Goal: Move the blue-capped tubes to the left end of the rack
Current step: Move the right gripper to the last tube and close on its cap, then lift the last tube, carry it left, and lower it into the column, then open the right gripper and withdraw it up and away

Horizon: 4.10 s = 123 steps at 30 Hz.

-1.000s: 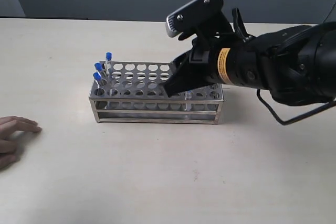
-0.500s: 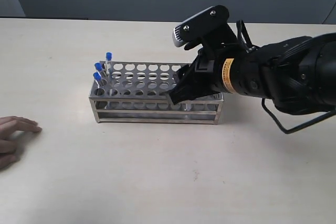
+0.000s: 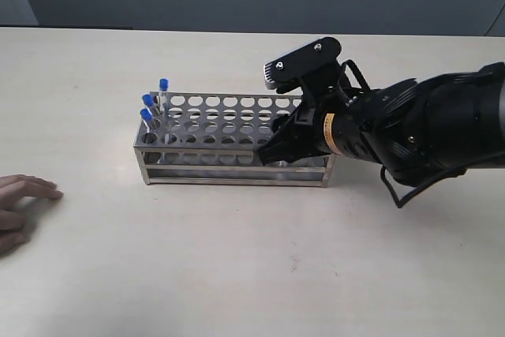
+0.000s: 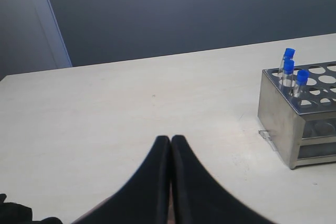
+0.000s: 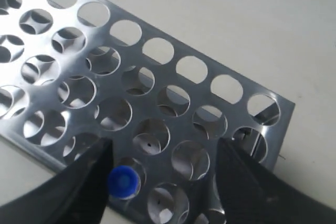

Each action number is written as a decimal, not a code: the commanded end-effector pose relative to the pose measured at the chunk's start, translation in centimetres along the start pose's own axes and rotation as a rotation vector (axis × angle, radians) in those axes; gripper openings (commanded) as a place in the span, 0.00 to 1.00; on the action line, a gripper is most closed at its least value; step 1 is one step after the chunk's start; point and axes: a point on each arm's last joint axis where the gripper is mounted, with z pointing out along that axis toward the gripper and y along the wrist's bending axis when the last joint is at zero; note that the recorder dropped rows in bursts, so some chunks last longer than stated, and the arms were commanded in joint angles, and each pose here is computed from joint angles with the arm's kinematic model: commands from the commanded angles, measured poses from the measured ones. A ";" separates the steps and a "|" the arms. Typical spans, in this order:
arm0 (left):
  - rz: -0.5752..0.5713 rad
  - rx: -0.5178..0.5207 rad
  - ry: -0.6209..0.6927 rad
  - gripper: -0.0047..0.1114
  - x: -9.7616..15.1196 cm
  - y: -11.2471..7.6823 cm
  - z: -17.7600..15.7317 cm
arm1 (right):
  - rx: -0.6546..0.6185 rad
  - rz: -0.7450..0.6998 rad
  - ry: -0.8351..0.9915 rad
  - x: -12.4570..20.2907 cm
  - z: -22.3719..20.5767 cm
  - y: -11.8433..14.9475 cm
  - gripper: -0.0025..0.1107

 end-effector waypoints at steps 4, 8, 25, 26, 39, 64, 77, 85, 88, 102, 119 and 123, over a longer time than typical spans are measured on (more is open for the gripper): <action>-0.005 0.006 -0.010 0.05 -0.2 0.0 0.0 | -0.058 0.003 0.060 1.2 1.2 0.7 0.51; -0.005 0.006 -0.010 0.05 -0.2 0.0 0.0 | -0.061 0.001 0.069 1.4 1.4 0.8 0.40; -0.005 0.006 -0.010 0.05 -0.2 0.0 0.0 | -0.048 0.012 -0.115 -2.3 -3.2 -0.4 0.02; -0.005 0.006 -0.010 0.05 -0.2 0.0 0.0 | -0.053 0.017 -0.136 -2.8 -3.7 -0.4 0.02; -0.005 0.006 -0.010 0.05 -0.2 0.0 0.0 | -0.355 -0.028 -0.272 -9.8 -4.1 3.3 0.02; -0.005 0.006 -0.010 0.05 -0.2 0.0 0.0 | -0.477 -0.139 -0.193 -9.5 1.8 9.5 0.02; -0.005 0.006 -0.010 0.05 -0.2 0.0 0.0 | -0.478 -0.182 -0.176 -9.1 3.5 10.1 0.02; -0.005 0.006 -0.010 0.05 -0.2 0.0 0.0 | -0.547 -0.188 -0.167 -9.4 5.3 11.5 0.02; -0.005 0.006 -0.010 0.05 -0.2 0.0 0.0 | -0.548 -0.184 -0.164 -9.4 5.4 11.5 0.04; -0.005 0.006 -0.010 0.05 -0.2 0.0 0.0 | -0.527 -0.173 -0.246 -11.6 2.6 10.5 0.31; -0.005 0.006 -0.010 0.05 -0.2 0.0 0.0 | 0.015 0.101 -0.560 -9.5 -15.9 -7.4 0.02; -0.005 0.006 -0.010 0.05 -0.2 0.0 0.0 | 0.266 0.221 -0.598 -4.3 -20.2 -11.3 0.02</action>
